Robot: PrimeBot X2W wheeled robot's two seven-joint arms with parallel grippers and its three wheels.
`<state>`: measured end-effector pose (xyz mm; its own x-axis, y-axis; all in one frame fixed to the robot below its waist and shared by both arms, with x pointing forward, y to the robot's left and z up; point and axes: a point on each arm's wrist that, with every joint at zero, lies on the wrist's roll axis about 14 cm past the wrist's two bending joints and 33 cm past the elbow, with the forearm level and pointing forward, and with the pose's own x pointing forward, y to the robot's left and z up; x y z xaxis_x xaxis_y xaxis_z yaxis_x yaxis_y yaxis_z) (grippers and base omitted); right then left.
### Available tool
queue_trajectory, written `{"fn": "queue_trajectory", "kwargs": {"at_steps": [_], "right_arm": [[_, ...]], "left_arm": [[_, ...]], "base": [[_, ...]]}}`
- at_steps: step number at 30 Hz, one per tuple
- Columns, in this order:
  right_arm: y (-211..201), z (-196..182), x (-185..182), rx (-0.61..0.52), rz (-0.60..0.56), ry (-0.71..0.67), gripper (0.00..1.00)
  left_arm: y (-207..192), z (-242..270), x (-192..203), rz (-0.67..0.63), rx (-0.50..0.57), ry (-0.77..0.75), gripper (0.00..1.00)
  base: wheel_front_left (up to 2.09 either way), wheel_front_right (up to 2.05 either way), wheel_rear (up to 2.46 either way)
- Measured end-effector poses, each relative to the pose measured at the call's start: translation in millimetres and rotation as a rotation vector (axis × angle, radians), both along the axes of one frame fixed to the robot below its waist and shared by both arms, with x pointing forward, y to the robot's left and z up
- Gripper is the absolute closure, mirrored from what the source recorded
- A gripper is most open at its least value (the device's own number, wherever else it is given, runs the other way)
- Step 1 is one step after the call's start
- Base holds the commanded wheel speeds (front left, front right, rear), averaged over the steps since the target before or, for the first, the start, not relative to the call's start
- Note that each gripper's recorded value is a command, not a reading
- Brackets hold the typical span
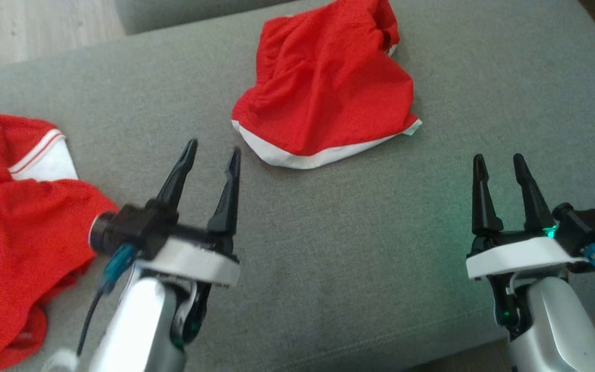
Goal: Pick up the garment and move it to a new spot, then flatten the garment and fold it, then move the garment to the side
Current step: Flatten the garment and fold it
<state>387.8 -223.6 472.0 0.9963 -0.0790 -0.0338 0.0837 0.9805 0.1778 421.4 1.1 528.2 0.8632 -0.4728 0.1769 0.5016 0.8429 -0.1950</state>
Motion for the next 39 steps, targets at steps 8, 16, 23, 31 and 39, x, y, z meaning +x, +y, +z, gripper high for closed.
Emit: {"fn": "queue_trajectory", "kwargs": {"at_steps": [8,16,23,31,39], "right_arm": [[0,-16,7,-0.006,0.004,0.044,0.0],[1,-17,14,-0.009,0.009,0.048,0.0],[-6,-23,12,-0.011,-0.01,0.066,0.0],[-9,-27,10,-0.015,-0.018,0.078,0.0],[-10,-27,8,-0.018,-0.021,0.082,0.0]], "left_arm": [[-36,-49,30,-0.145,0.207,0.056,0.0],[-37,-98,72,-0.177,0.431,0.145,0.0],[-34,-128,82,-0.172,0.498,0.199,0.0],[-38,-132,94,-0.179,0.513,0.202,0.0],[-42,-144,89,-0.202,0.509,0.243,1.0]], "base": [[0.0,0.0,0.0],[0.0,0.0,0.0],[0.0,0.0,0.0],[0.0,0.0,0.0],[0.0,0.0,0.0]]}}
